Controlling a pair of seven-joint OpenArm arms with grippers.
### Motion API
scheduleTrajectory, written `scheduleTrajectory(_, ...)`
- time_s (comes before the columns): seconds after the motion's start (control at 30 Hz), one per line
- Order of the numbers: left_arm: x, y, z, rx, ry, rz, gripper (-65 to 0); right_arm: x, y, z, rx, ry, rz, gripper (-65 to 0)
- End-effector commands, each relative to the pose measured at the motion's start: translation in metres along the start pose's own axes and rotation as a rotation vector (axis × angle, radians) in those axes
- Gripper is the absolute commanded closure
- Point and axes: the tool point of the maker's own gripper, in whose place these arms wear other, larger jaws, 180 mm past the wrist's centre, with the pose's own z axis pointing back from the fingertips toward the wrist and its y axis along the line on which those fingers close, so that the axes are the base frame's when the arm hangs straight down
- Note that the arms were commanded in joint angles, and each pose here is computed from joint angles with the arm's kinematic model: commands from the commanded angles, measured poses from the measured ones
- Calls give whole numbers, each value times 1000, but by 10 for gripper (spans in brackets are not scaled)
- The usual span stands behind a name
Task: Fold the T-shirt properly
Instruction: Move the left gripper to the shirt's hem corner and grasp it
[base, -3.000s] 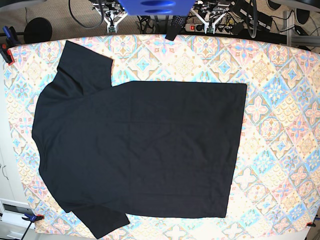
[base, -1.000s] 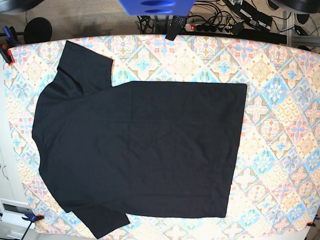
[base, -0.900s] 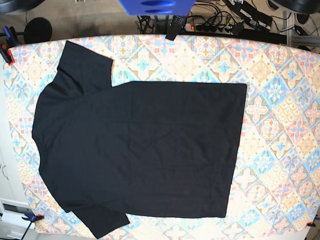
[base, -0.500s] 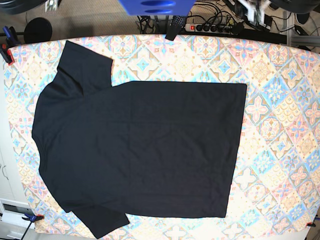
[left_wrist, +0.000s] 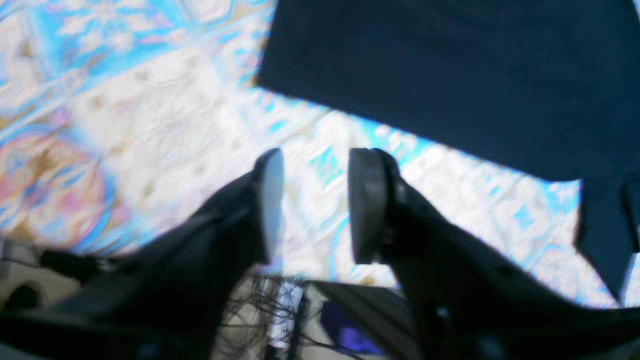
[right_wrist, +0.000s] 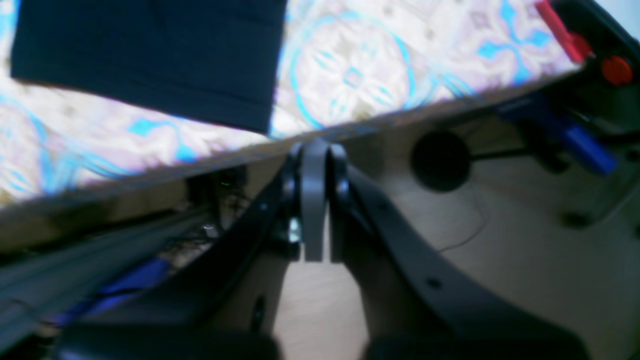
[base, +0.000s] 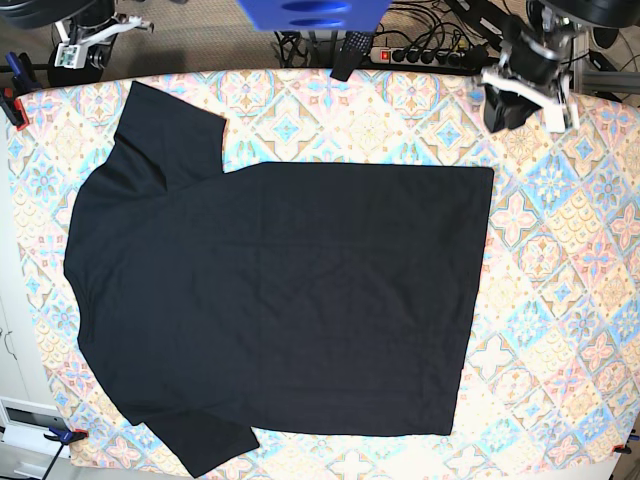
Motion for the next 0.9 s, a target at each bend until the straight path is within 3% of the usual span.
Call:
scheduleTrajectory(0.0,10,-2,-5,-17,-15,12,-274,11,-3,3,1,-34,8,0)
scheduleTrajectory(0.17,18,5,-35,-35,0,221,-347,20,0,0,19,-53,14,0)
scheduleTrajectory(0.33,18,11,-62,-54,35,396,-354,20,0,0,19,-53,14,0)
scheduleTrajectory(0.63,5,20,-91,-35,51,534,-353,20,0,0,19,-51,14,0)
scheduleTrajectory(0.87,-4,30,-103,-7,65,576,-352,20,0,0,19,-51,14,-1)
